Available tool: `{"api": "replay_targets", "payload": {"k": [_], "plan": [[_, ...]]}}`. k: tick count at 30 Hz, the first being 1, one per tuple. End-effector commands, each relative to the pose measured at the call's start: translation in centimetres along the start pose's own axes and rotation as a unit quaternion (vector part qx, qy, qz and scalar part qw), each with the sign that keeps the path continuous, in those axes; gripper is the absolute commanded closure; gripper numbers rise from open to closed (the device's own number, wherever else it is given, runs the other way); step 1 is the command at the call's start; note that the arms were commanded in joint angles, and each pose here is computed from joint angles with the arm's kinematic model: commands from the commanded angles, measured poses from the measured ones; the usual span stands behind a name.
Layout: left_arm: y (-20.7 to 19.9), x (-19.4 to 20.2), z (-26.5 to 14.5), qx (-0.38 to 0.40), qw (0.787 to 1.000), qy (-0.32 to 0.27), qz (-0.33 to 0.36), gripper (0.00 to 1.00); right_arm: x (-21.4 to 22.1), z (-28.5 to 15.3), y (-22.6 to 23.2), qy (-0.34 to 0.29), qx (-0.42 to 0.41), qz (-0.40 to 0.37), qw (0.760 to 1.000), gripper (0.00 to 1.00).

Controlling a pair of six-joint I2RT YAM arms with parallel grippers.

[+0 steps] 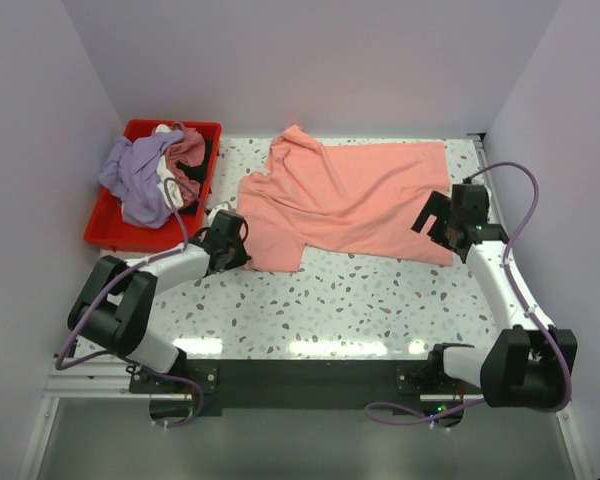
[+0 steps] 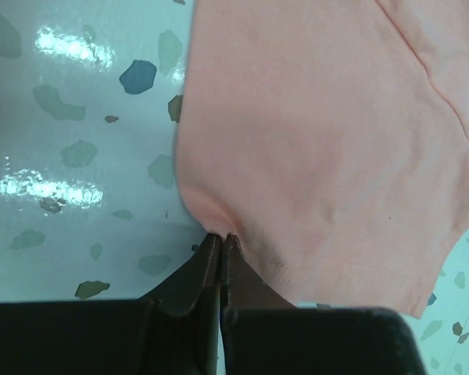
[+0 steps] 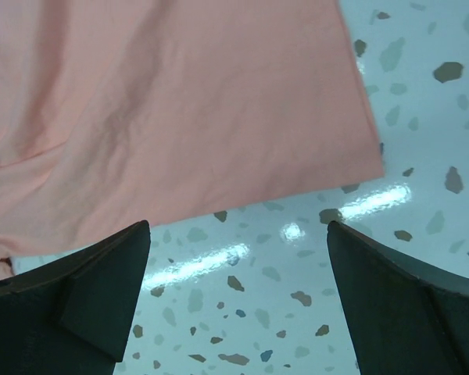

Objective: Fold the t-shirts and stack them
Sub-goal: Flatten the tshirt out

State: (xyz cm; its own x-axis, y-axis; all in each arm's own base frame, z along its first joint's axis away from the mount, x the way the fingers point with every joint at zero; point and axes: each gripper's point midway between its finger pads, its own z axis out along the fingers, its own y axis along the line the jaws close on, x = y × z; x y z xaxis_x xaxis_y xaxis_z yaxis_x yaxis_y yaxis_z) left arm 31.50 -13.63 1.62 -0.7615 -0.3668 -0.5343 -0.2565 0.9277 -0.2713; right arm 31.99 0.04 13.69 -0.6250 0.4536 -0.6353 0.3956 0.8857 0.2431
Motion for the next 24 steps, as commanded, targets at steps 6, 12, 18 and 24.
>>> {"api": "replay_targets", "payload": {"k": [6, 12, 18, 24], "plan": [[0.3, -0.9, -2.7, 0.022, 0.999, -0.040, 0.016, 1.00, 0.1, 2.2, -6.9, 0.021, 0.125, 0.073, 0.989, 0.01], [0.9, -0.7, -3.8, 0.030, 0.998, -0.053, 0.012, 1.00, 1.1, 4.8, -8.2, 0.053, 0.150, 0.086, 0.984, 0.05], [1.3, -1.0, -4.2, 0.023, 0.998, -0.063, 0.008, 1.00, 1.8, 6.7, -9.2, 0.072, 0.181, 0.080, 0.978, 0.19], [1.4, -0.9, -4.2, 0.022, 0.998, -0.064, 0.007, 1.00, 2.5, 8.3, -9.6, 0.084, 0.190, 0.083, 0.975, 0.35]]}}
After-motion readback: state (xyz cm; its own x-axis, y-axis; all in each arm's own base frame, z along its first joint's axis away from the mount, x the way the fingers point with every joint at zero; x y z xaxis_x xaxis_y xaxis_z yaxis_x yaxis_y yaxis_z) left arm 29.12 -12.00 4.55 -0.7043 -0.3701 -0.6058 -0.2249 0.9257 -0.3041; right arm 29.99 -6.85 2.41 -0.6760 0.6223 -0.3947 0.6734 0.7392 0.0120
